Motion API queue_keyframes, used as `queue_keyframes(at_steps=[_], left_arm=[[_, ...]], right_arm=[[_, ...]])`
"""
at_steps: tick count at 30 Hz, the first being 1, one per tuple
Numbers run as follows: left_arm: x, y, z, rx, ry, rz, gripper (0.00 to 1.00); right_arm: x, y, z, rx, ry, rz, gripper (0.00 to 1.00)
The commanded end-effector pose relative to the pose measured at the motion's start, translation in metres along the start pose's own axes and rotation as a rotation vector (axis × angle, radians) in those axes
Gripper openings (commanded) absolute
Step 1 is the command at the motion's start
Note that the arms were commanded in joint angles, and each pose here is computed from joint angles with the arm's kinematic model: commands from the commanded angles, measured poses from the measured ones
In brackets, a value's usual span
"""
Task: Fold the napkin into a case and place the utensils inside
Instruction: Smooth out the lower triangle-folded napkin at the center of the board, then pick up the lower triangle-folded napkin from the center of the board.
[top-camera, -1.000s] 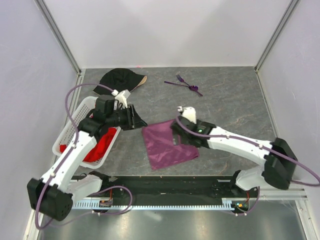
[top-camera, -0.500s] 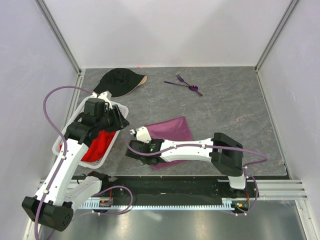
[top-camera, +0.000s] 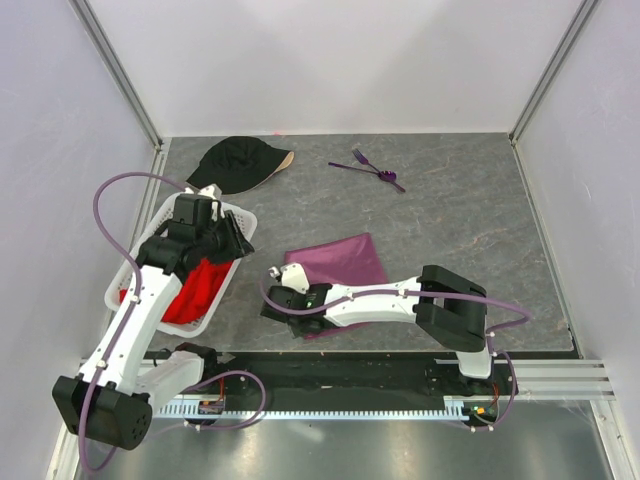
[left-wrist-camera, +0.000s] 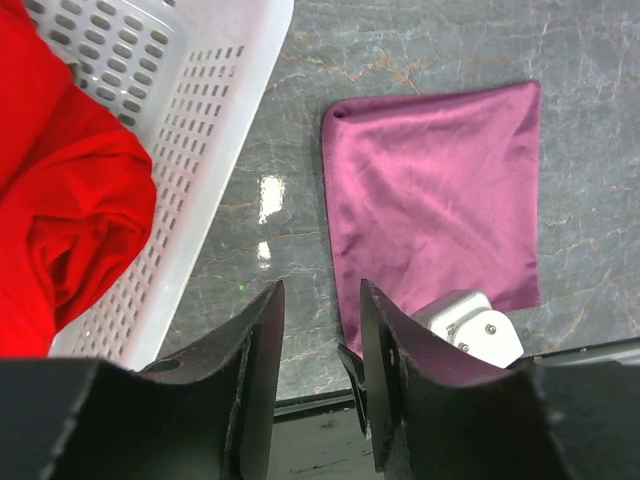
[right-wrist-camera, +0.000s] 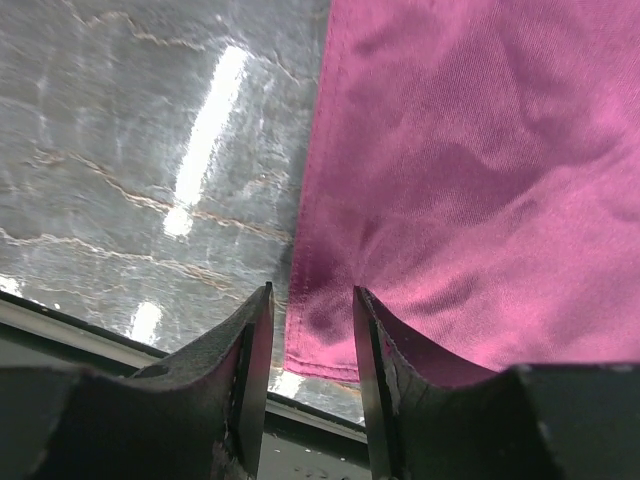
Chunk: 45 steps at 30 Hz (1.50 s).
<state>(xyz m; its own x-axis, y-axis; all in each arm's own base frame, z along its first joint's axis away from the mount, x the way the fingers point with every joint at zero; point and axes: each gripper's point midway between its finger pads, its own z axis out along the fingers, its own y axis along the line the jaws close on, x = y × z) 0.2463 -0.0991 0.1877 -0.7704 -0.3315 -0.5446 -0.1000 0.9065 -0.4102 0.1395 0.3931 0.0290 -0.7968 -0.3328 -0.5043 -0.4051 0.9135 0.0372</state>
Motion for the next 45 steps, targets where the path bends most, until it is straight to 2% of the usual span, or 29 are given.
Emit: queue_keyframes(at_steps=[1,10,18,22,27,28,34,40,45], left_arm=[[-0.001,-0.009,0.008,0.052,0.012,-0.023,0.41],[-0.004,-0.008,0.011,0.052,0.009,-0.026,0.4],[-0.003,-0.006,0.017,0.046,0.024,-0.032,0.39],[-0.001,-0.003,0.019,0.039,0.038,-0.039,0.38],[0.001,-0.007,0.02,0.067,0.05,-0.041,0.38],[0.003,-0.008,0.021,0.08,0.058,-0.029,0.39],[0.015,-0.024,0.029,0.2,0.124,-0.004,0.4],[0.024,-0.036,0.037,0.292,0.169,-0.017,0.42],[0.037,-0.045,0.048,0.372,0.221,-0.059,0.47]], right_arm=[[0.003,0.006,0.001,-0.03,0.008,0.027,0.45],[0.027,-0.001,0.015,-0.009,0.067,0.021,0.45],[0.042,-0.026,0.025,0.192,0.073,-0.054,0.4],[0.043,-0.029,0.025,0.22,0.076,-0.063,0.36],[0.042,-0.02,0.024,0.175,0.074,-0.054,0.29],[0.041,-0.019,0.023,0.169,0.071,-0.052,0.22],[0.023,-0.012,0.011,0.104,0.033,-0.026,0.0],[0.005,-0.009,-0.005,-0.016,0.001,0.058,0.0],[-0.003,-0.009,-0.017,-0.141,-0.004,0.109,0.0]])
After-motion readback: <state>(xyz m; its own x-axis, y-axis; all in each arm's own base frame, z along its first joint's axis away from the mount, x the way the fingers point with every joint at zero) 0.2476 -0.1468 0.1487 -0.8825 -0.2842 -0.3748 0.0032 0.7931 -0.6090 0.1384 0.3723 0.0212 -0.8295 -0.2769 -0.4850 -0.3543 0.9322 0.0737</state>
